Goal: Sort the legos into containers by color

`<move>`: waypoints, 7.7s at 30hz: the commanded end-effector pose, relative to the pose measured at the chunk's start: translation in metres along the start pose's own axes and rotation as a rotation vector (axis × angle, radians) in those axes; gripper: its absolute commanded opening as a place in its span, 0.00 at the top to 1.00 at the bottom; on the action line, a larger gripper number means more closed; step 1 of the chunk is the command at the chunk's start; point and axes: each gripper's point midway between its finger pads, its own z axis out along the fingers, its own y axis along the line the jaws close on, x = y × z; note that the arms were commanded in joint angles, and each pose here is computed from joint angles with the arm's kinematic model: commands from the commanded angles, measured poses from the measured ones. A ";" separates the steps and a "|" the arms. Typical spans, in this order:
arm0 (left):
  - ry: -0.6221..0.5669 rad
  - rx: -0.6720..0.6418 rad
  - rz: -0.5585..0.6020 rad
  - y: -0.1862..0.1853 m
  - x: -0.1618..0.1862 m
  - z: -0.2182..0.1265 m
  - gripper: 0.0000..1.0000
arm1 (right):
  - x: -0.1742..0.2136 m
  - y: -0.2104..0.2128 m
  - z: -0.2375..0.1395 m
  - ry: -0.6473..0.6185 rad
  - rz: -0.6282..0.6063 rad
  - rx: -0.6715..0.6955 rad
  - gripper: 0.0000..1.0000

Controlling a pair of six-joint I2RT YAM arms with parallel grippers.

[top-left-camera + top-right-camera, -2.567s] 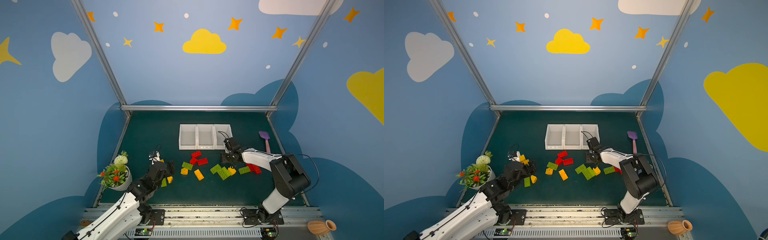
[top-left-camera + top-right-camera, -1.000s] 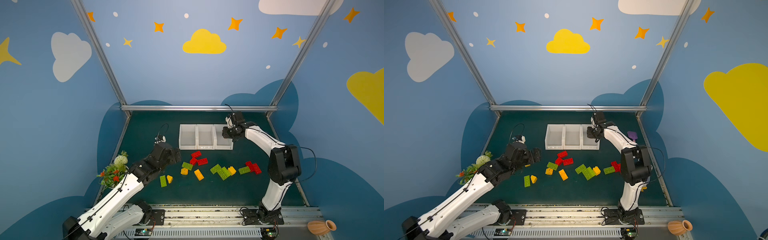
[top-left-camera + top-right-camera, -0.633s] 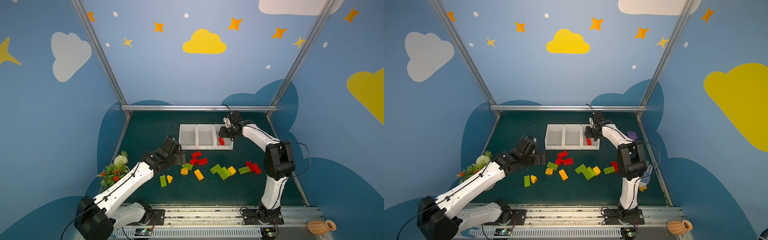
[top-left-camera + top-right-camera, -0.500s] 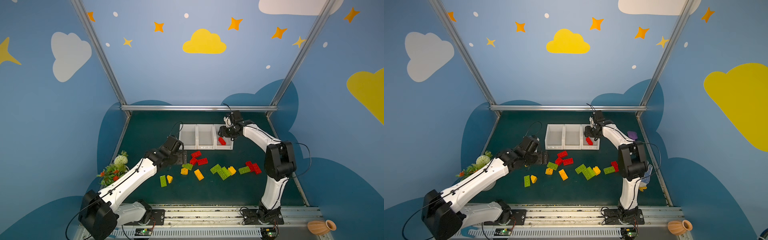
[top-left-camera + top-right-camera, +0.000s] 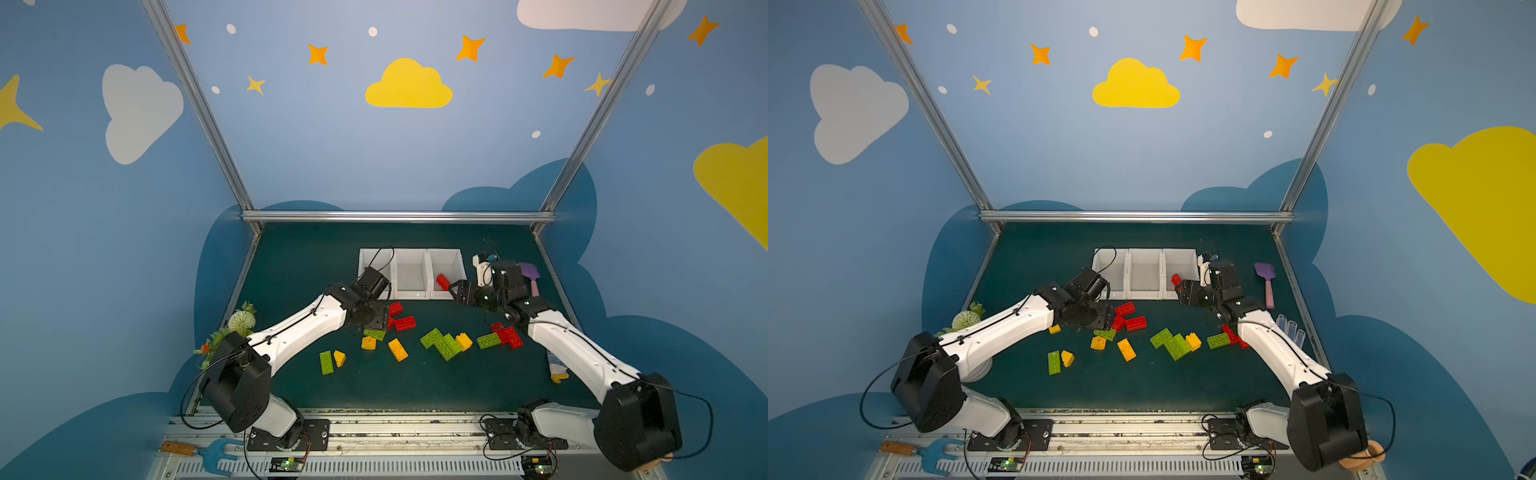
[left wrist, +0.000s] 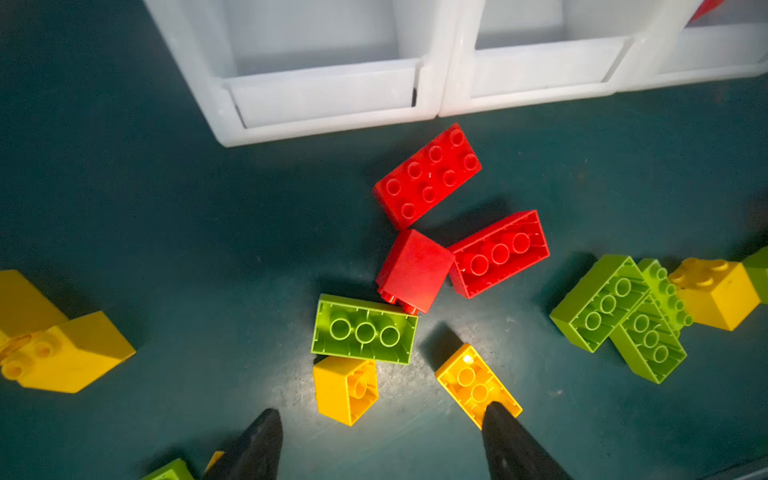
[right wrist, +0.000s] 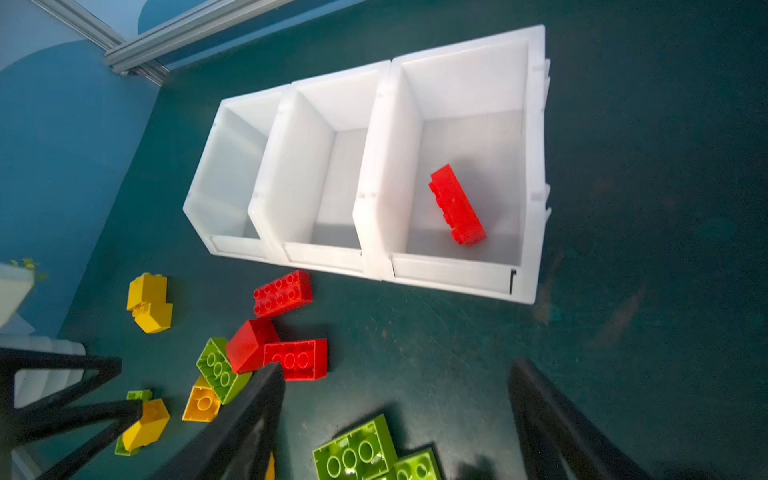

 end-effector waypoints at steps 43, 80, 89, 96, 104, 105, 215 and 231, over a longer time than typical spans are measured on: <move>0.169 -0.138 0.083 -0.011 -0.015 0.090 0.46 | 0.074 -0.023 -0.027 -0.135 0.102 -0.038 0.16; -0.040 0.141 0.003 -0.094 -0.108 0.016 0.70 | 0.080 -0.019 -0.020 -0.097 0.101 -0.061 0.16; -0.037 0.258 -0.010 -0.145 -0.155 0.031 0.70 | 0.081 -0.016 -0.020 -0.096 0.101 -0.071 0.16; -0.041 0.327 -0.010 -0.179 -0.182 0.051 0.69 | 0.081 -0.015 -0.018 -0.093 0.103 -0.073 0.16; -0.092 0.363 -0.028 -0.191 -0.201 0.071 0.59 | 0.080 -0.013 -0.023 -0.106 0.098 -0.081 0.16; -0.098 0.367 -0.029 -0.192 -0.202 0.071 0.55 | 0.079 -0.013 -0.024 -0.111 0.096 -0.081 0.15; -0.263 0.195 -0.310 0.015 0.029 -0.011 0.15 | -0.048 0.008 0.044 0.095 -0.072 0.205 0.63; -0.120 0.094 -0.236 -0.019 -0.016 0.044 0.15 | -0.091 -0.010 0.090 0.126 0.004 0.150 0.32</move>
